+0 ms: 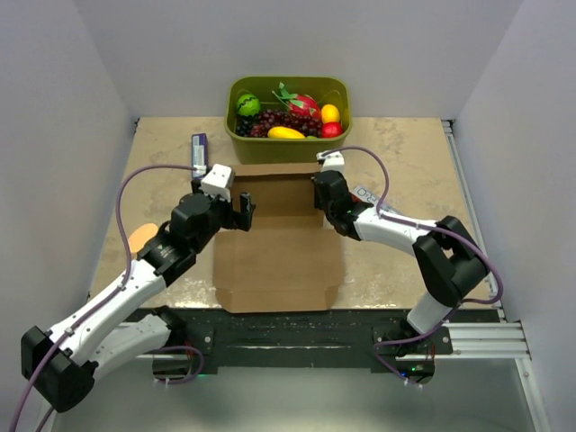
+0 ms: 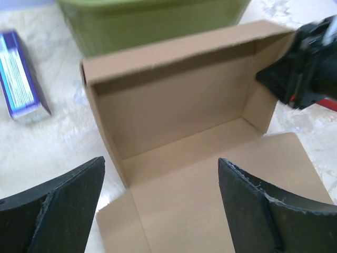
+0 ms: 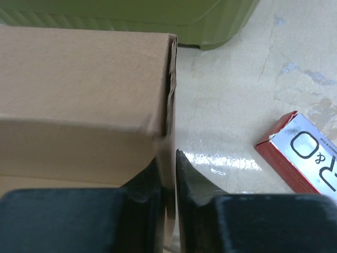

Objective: Fold the paper box

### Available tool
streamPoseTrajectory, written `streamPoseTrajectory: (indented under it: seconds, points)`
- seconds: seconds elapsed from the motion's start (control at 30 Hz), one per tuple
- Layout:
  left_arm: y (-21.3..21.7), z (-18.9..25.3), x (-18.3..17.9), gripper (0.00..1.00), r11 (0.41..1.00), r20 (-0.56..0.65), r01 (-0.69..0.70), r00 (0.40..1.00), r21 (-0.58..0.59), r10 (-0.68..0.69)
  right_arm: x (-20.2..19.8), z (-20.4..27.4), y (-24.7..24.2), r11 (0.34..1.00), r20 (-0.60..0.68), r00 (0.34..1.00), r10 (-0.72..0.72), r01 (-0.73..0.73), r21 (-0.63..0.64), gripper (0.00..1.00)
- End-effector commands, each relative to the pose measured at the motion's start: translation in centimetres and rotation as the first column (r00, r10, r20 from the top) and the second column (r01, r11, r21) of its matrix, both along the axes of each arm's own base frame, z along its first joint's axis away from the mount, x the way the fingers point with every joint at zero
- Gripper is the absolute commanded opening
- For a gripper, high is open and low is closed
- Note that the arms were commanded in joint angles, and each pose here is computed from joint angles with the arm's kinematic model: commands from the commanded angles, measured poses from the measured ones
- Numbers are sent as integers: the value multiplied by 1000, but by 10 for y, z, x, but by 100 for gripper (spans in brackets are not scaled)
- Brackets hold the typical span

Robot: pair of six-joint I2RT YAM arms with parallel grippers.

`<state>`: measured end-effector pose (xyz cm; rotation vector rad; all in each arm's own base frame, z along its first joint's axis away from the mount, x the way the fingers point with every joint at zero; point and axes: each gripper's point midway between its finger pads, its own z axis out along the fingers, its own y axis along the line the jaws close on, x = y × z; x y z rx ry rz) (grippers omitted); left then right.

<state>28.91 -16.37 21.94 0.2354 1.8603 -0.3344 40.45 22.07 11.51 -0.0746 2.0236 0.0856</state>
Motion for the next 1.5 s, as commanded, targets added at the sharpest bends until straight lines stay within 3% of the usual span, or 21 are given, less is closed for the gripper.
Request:
streamPoseTrajectory:
  seconds: [0.0, 0.17, 0.27, 0.5, 0.7, 0.77, 0.87, 1.0, 1.1, 1.27, 1.3, 1.4, 1.47]
  points:
    - [-19, 40, 2, 94, 974, 69, 173, 980, 147, -185, -13, -20, 3, 997, -83, 994, 69, -73, -35, 36]
    - [-28, 57, 22, 94, 896, 73, 250, 953, 366, -296, -18, 0, 10, 993, -56, 992, 113, -112, 20, 67]
    - [-44, 55, 28, 94, 860, 65, 323, 924, 395, -377, -25, 15, 12, 988, -37, 988, 152, -150, 40, 76]
    - [-61, 45, 37, 95, 830, 47, 382, 898, 407, -436, -60, 34, 3, 967, -38, 967, 254, -252, 49, 81]
    - [-58, 34, 57, 94, 866, 14, 302, 942, 399, -335, -100, 45, -26, 967, -95, 963, 253, -250, 41, 82]
    - [-50, 31, 63, 94, 879, 15, 248, 960, 407, -278, -107, 65, -31, 965, -53, 966, 255, -251, 72, 83]
    - [-43, 41, 67, 95, 909, 50, 185, 974, 372, -219, -108, 97, -36, 961, 18, 974, 226, -226, 161, 84]
    - [-17, 60, 75, 95, 964, 91, 111, 987, 241, -136, -94, 124, -30, 944, 59, 978, 199, -208, 257, 81]
    - [-9, 71, 71, 96, 973, 124, 170, 974, 155, -190, -79, 129, -18, 934, 66, 975, 214, -223, 280, 79]
    - [-39, 70, 46, 95, 910, 167, 361, 903, 206, -396, -70, 130, -1, 916, 55, 964, 259, -264, 302, 83]
    - [-51, 65, 38, 95, 880, 166, 397, 880, 259, -446, -67, 130, 0, 914, 59, 964, 259, -264, 309, 84]
    - [-66, 47, 30, 95, 831, 144, 395, 865, 392, -480, -64, 133, 2, 903, 73, 962, 263, -272, 334, 86]
    - [-61, 40, 35, 95, 835, 133, 343, 891, 431, -434, -64, 135, 4, 893, 80, 960, 270, -281, 351, 86]
